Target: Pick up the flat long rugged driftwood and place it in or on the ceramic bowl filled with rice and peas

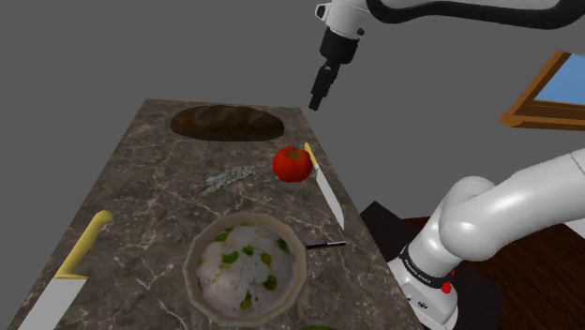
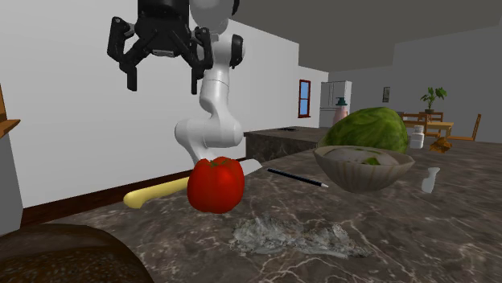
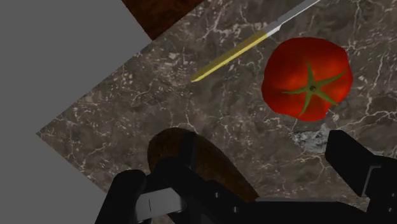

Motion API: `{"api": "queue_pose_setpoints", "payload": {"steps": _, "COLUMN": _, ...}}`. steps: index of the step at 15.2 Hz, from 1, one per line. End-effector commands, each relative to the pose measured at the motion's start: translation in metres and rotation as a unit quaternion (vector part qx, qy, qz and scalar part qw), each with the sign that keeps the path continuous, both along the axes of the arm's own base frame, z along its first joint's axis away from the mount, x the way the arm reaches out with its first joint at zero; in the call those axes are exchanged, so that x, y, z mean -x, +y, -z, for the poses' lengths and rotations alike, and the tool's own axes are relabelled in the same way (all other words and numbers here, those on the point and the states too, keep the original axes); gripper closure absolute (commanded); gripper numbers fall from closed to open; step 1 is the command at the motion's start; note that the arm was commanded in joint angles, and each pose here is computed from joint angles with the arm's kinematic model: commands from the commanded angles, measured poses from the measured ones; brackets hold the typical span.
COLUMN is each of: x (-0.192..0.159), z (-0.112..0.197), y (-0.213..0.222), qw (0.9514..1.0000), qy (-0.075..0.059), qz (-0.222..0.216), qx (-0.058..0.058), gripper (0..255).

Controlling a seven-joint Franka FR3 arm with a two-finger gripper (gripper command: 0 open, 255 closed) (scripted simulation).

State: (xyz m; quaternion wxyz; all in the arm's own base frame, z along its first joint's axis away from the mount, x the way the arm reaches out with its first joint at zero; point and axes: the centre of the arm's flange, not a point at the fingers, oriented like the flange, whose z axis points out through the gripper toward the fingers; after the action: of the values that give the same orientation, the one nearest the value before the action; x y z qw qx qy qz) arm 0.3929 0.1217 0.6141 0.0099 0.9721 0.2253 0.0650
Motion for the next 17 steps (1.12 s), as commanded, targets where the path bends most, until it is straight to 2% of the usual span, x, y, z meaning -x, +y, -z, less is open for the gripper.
{"api": "queue_pose_setpoints", "payload": {"steps": 1, "x": -0.013, "z": 0.01, "y": 0.026, "qw": 0.9993, "qy": 0.003, "qz": -0.037, "qx": 0.011, "gripper": 0}}
{"api": "queue_pose_setpoints", "payload": {"steps": 5, "x": -0.034, "z": 0.031, "y": 0.075, "qw": 0.9937, "qy": 0.009, "qz": -0.107, "qx": 0.034, "gripper": 0}}
{"api": "queue_pose_setpoints", "payload": {"steps": 9, "x": -0.048, "z": 0.053, "y": 0.125, "qw": 0.9826, "qy": 0.014, "qz": -0.176, "qx": 0.056, "gripper": 0}}
{"api": "queue_pose_setpoints", "payload": {"steps": 13, "x": -0.055, "z": 0.079, "y": 0.176, "qw": 0.9661, "qy": 0.02, "qz": -0.245, "qx": 0.079, "gripper": 0}}
{"api": "queue_pose_setpoints", "payload": {"steps": 17, "x": -0.054, "z": 0.106, "y": 0.226, "qw": 0.9443, "qy": 0.026, "qz": -0.312, "qx": 0.1, "gripper": 0}}
